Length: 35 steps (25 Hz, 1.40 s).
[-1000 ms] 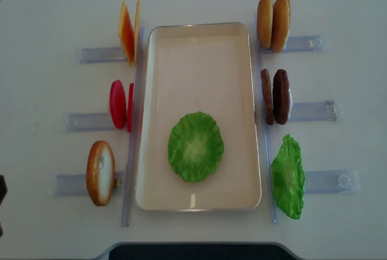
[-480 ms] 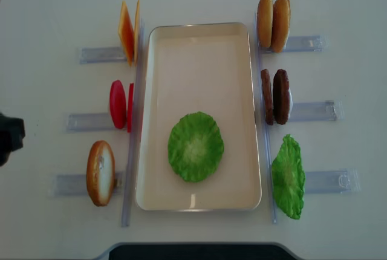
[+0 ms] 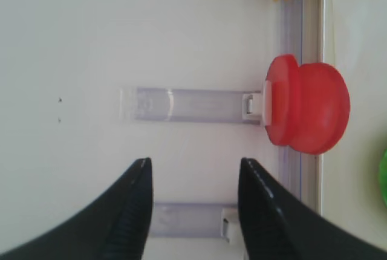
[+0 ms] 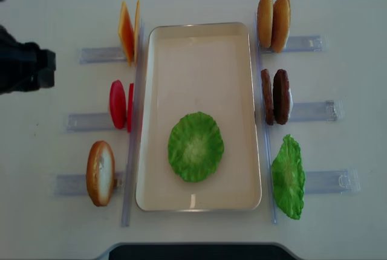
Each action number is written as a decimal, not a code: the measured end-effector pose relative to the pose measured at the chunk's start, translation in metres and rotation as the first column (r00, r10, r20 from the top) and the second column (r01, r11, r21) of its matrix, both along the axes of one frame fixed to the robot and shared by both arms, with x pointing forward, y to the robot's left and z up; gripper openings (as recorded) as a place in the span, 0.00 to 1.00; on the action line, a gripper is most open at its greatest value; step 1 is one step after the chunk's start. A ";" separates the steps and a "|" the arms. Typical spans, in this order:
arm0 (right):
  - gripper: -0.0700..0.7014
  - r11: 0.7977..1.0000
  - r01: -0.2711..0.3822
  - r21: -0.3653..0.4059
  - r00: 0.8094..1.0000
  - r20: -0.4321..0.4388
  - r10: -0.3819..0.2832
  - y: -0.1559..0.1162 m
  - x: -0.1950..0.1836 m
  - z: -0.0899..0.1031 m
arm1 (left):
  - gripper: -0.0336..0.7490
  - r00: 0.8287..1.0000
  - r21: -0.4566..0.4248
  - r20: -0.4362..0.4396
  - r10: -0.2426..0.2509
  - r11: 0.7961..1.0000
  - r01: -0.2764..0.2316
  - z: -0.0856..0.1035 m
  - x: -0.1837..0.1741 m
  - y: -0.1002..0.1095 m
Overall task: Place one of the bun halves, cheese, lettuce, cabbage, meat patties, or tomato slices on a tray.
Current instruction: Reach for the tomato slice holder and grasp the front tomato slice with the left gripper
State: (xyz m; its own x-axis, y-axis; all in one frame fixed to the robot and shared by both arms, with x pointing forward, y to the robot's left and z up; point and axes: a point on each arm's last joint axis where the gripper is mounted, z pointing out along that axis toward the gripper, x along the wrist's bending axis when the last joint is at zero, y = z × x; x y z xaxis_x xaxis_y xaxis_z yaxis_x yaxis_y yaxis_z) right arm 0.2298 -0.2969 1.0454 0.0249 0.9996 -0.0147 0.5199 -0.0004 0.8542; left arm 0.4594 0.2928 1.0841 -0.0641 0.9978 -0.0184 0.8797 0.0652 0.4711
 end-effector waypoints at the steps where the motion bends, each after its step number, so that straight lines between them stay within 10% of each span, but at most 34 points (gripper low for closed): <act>1: 0.57 1.000 0.000 0.000 1.000 0.000 0.000 0.000 0.000 0.000 | 0.50 1.000 -0.003 -0.009 0.000 1.000 0.000 0.000 0.009 -0.001; 23: 0.55 1.000 0.001 -0.001 1.000 0.000 -0.001 0.000 0.000 0.000 | 0.50 0.990 -0.060 -0.141 -0.029 0.998 0.020 -0.029 0.101 -0.016; 35: 0.55 1.000 0.000 0.000 1.000 0.000 0.000 0.000 0.000 0.000 | 0.50 0.955 -0.037 -0.184 -0.231 0.973 0.228 -0.041 0.079 -0.124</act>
State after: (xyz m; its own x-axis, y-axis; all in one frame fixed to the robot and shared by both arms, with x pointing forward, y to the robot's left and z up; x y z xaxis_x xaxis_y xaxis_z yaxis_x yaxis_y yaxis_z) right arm 0.2298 -0.2969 1.0455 0.0250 0.9996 -0.0148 0.5196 -0.0004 0.8544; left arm 0.5383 0.1684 1.0435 0.1631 0.9857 -0.0429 0.9436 -0.1431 0.2986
